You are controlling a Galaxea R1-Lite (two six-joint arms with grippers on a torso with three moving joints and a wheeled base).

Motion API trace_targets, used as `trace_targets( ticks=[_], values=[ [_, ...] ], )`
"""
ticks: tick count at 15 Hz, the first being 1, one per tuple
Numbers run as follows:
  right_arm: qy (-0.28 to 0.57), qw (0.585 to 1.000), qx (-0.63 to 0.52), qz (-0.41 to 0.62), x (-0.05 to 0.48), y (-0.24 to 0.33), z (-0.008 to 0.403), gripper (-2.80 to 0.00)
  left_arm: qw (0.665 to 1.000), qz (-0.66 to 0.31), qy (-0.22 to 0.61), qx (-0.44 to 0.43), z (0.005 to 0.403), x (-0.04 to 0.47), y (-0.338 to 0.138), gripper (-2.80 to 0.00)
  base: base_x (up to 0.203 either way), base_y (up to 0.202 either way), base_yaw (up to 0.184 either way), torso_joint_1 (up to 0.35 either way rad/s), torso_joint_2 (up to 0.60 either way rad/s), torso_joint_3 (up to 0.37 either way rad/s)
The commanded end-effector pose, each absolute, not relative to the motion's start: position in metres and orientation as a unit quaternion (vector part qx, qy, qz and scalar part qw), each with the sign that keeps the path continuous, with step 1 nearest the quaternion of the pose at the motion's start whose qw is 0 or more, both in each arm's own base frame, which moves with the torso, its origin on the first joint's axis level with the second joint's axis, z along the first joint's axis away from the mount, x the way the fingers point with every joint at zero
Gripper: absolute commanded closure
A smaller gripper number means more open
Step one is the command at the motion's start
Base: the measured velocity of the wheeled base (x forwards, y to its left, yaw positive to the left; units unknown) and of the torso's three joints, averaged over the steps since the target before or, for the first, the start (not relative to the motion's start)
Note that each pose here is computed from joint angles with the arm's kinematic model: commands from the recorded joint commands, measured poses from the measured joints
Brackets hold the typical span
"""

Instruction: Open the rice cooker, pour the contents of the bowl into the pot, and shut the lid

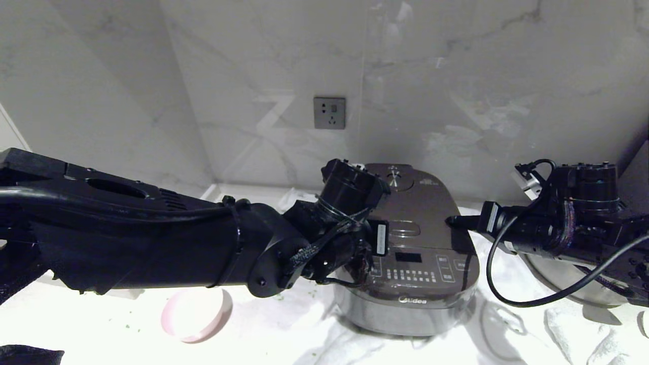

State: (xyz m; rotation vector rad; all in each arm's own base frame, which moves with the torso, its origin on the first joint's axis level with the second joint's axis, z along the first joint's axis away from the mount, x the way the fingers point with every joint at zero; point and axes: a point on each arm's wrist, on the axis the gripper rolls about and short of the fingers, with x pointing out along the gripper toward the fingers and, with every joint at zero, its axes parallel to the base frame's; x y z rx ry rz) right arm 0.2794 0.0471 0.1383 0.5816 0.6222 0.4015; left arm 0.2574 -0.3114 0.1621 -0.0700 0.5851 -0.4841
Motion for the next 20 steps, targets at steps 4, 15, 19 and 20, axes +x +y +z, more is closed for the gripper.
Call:
trace_targets(
  ticks=[4, 15, 19, 20],
  values=[
    [0.255, 0.903, 0.278, 0.208, 0.27, 0.046, 0.166, 0.0, 0.938, -0.236, 0.242, -0.081, 0.196, 0.265, -0.311, 0.0, 0.0, 0.0, 0.0, 0.0, 0.0, 0.0],
    [0.238, 0.904, 0.269, 0.231, 0.224, 0.049, 0.203, 0.0, 0.942, -0.225, 0.225, -0.103, 0.232, 0.237, -0.259, 0.0, 0.0, 0.0, 0.0, 0.0, 0.0, 0.0],
    [0.228, 0.92, 0.258, 0.189, 0.211, 0.045, 0.209, 0.0, 0.951, -0.214, 0.193, -0.112, 0.258, 0.192, -0.18, 0.0, 0.0, 0.0, 0.0, 0.0, 0.0, 0.0],
    [0.224, 0.925, 0.247, 0.185, 0.211, 0.045, 0.209, 0.0, 0.955, -0.204, 0.181, -0.117, 0.261, 0.177, -0.156, 0.0, 0.0, 0.0, 0.0, 0.0, 0.0, 0.0]
  ],
)
